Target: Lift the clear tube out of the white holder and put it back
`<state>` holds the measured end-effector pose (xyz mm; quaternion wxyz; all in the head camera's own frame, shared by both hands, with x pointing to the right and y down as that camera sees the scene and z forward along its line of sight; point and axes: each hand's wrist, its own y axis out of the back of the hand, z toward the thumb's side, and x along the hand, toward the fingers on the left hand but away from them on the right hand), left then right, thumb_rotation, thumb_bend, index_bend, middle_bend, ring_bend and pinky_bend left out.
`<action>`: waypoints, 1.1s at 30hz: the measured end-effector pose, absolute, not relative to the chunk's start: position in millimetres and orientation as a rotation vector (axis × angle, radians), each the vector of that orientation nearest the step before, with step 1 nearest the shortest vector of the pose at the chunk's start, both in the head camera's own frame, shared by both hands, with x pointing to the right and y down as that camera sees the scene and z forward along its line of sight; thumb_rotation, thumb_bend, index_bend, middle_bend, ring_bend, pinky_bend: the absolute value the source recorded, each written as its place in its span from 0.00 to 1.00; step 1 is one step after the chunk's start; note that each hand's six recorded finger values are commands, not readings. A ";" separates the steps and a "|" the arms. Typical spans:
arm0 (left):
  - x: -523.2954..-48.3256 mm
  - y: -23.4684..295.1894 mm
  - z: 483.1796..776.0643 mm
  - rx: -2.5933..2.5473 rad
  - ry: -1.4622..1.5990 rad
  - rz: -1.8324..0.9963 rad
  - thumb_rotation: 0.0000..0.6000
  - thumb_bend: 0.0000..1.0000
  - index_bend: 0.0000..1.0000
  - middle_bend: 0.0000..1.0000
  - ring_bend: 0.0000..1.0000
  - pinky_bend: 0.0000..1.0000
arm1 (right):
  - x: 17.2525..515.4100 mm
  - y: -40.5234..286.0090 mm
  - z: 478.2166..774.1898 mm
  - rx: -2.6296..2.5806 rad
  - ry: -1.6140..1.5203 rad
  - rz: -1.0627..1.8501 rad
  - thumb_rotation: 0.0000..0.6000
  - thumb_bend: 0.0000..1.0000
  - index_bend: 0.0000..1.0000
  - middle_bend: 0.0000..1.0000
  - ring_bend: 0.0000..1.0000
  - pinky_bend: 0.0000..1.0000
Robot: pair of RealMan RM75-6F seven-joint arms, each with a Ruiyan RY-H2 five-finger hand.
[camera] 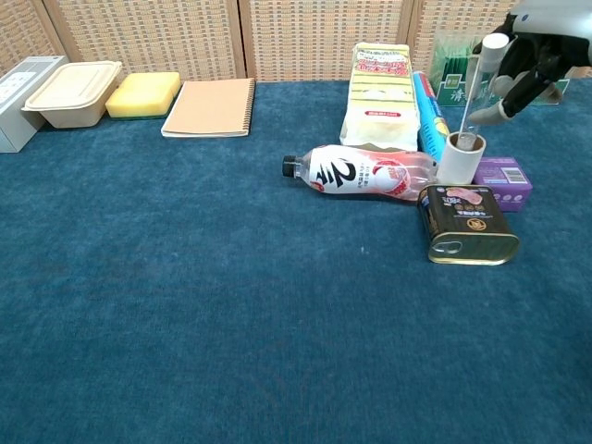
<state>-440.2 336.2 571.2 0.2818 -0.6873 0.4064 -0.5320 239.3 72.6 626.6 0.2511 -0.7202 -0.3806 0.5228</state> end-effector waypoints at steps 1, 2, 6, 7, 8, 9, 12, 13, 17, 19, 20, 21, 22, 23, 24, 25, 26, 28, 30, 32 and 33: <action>-440.0 336.0 571.1 -1.842 1.089 -1.424 1.00 0.18 0.24 0.15 0.12 0.23 | 238.0 72.7 628.9 -1.963 -1.029 1.426 1.00 0.35 0.76 0.86 0.85 0.78; -439.9 335.7 571.0 -1.842 1.090 -1.423 1.00 0.18 0.23 0.15 0.12 0.23 | 237.7 73.0 630.2 -1.964 -1.026 1.429 1.00 0.35 0.76 0.85 0.85 0.78; -440.0 334.0 570.4 -1.839 1.093 -1.421 1.00 0.18 0.24 0.15 0.12 0.23 | 238.3 73.2 634.3 -1.962 -1.020 1.438 1.00 0.33 0.74 0.83 0.83 0.76; -440.1 333.9 570.4 -1.839 1.094 -1.422 1.00 0.18 0.24 0.15 0.12 0.23 | 238.5 73.2 635.1 -1.963 -1.019 1.440 1.00 0.33 0.74 0.83 0.82 0.75; -440.2 333.8 570.4 -1.839 1.094 -1.422 1.00 0.18 0.24 0.15 0.12 0.23 | 238.9 73.0 635.7 -1.963 -1.018 1.442 1.00 0.33 0.73 0.82 0.81 0.75; -440.3 333.7 570.5 -1.839 1.093 -1.423 1.00 0.18 0.24 0.15 0.12 0.23 | 239.4 72.8 636.2 -1.963 -1.017 1.444 1.00 0.33 0.73 0.81 0.80 0.74; -440.1 333.3 571.3 -1.846 1.091 -1.421 1.00 0.18 0.23 0.15 0.12 0.23 | 241.2 71.4 638.2 -1.960 -1.014 1.450 1.00 0.31 0.70 0.77 0.76 0.71; -440.1 333.3 571.3 -1.847 1.090 -1.420 1.00 0.18 0.23 0.15 0.12 0.23 | 240.8 71.8 638.9 -1.965 -1.008 1.450 1.00 0.29 0.68 0.75 0.75 0.70; -439.6 333.2 571.2 -1.849 1.090 -1.416 1.00 0.18 0.23 0.15 0.12 0.23 | 240.8 73.3 640.3 -1.984 -0.974 1.449 1.00 0.25 0.57 0.61 0.63 0.63; -439.2 332.9 570.4 -1.848 1.093 -1.409 1.00 0.18 0.23 0.15 0.12 0.23 | 241.6 73.7 639.6 -1.984 -0.956 1.445 1.00 0.25 0.51 0.53 0.55 0.58; -439.2 332.9 570.0 -1.848 1.095 -1.407 1.00 0.18 0.24 0.15 0.12 0.23 | 241.7 73.7 639.3 -1.984 -0.950 1.441 1.00 0.25 0.49 0.51 0.53 0.57; -439.1 333.0 569.8 -1.848 1.095 -1.405 1.00 0.18 0.24 0.15 0.12 0.23 | 241.7 73.6 639.0 -1.985 -0.945 1.438 1.00 0.25 0.45 0.47 0.49 0.54; -438.9 333.0 569.7 -1.848 1.095 -1.404 1.00 0.18 0.24 0.15 0.12 0.23 | 241.9 73.4 638.7 -1.987 -0.940 1.435 1.00 0.25 0.42 0.44 0.46 0.52; -438.7 333.0 569.7 -1.849 1.095 -1.402 1.00 0.18 0.24 0.15 0.12 0.23 | 242.1 73.1 638.1 -1.989 -0.939 1.431 1.00 0.25 0.40 0.41 0.44 0.50; -438.5 333.0 569.8 -1.849 1.094 -1.402 1.00 0.18 0.24 0.15 0.12 0.23 | 242.4 72.6 637.3 -1.990 -0.939 1.427 1.00 0.25 0.38 0.39 0.41 0.47; -438.2 333.0 569.9 -1.851 1.093 -1.401 1.00 0.18 0.24 0.15 0.12 0.23 | 243.5 72.4 635.5 -1.990 -0.941 1.421 1.00 0.25 0.36 0.37 0.39 0.46; -438.1 333.0 570.0 -1.851 1.092 -1.401 1.00 0.18 0.24 0.15 0.12 0.23 | 244.2 72.4 634.0 -1.989 -0.942 1.415 1.00 0.25 0.34 0.34 0.37 0.43; -437.4 333.2 570.2 -1.853 1.089 -1.399 1.00 0.18 0.23 0.15 0.12 0.23 | 246.5 72.1 630.6 -1.989 -0.950 1.404 1.00 0.25 0.31 0.30 0.33 0.40; -436.9 333.4 570.3 -1.854 1.087 -1.398 1.00 0.18 0.24 0.15 0.12 0.23 | 248.5 71.2 627.7 -1.987 -0.963 1.393 1.00 0.25 0.29 0.28 0.31 0.38; -436.8 333.3 569.8 -1.854 1.088 -1.396 1.00 0.18 0.24 0.15 0.12 0.23 | 251.5 69.2 623.2 -1.976 -0.972 1.381 1.00 0.25 0.27 0.26 0.29 0.36; -436.9 333.3 569.7 -1.854 1.088 -1.396 1.00 0.18 0.23 0.15 0.12 0.23 | 252.8 68.5 621.3 -1.970 -0.975 1.377 1.00 0.25 0.27 0.25 0.28 0.36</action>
